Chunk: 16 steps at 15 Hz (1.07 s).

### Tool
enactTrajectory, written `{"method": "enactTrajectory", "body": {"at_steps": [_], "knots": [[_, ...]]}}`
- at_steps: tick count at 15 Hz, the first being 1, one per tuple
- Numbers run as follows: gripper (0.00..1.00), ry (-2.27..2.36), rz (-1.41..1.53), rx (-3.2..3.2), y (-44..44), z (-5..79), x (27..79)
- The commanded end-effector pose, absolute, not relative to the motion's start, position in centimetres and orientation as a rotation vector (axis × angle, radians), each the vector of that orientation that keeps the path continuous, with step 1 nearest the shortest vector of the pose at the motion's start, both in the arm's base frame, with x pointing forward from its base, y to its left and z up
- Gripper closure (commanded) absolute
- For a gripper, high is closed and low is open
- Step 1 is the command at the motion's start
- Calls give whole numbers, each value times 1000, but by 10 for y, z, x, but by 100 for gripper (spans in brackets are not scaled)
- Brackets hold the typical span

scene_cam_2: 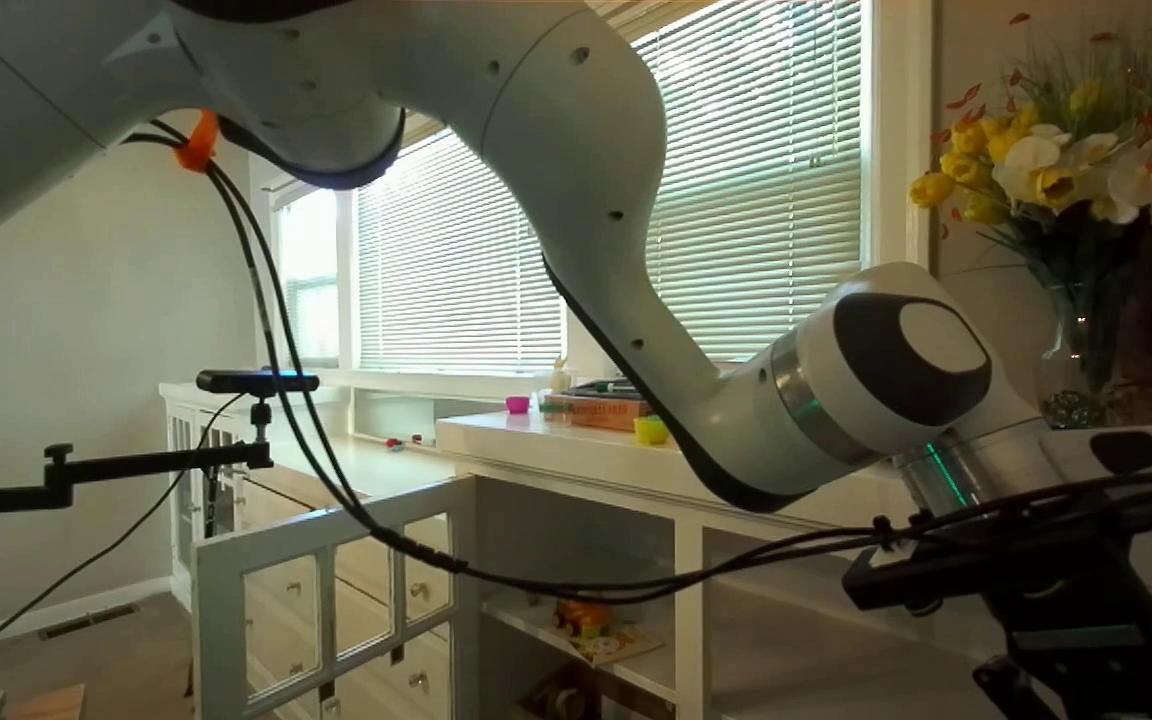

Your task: Use the towel to wipe the counter

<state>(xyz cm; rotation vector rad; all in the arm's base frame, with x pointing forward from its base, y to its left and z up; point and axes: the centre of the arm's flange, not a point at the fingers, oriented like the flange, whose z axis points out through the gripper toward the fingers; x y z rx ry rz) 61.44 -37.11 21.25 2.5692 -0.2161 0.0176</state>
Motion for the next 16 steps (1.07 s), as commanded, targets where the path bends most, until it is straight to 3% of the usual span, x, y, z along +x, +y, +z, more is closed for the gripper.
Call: {"method": "enactTrajectory", "body": {"at_steps": [1, 3, 5, 16], "knots": [[82, -177, 32, 2542, -366, 220, 628], [86, -165, 43, 2522, -361, 227, 631], [100, -148, 98, 2504, -351, 247, 639], [96, -72, 574, 2607, -221, 380, 657]]}}
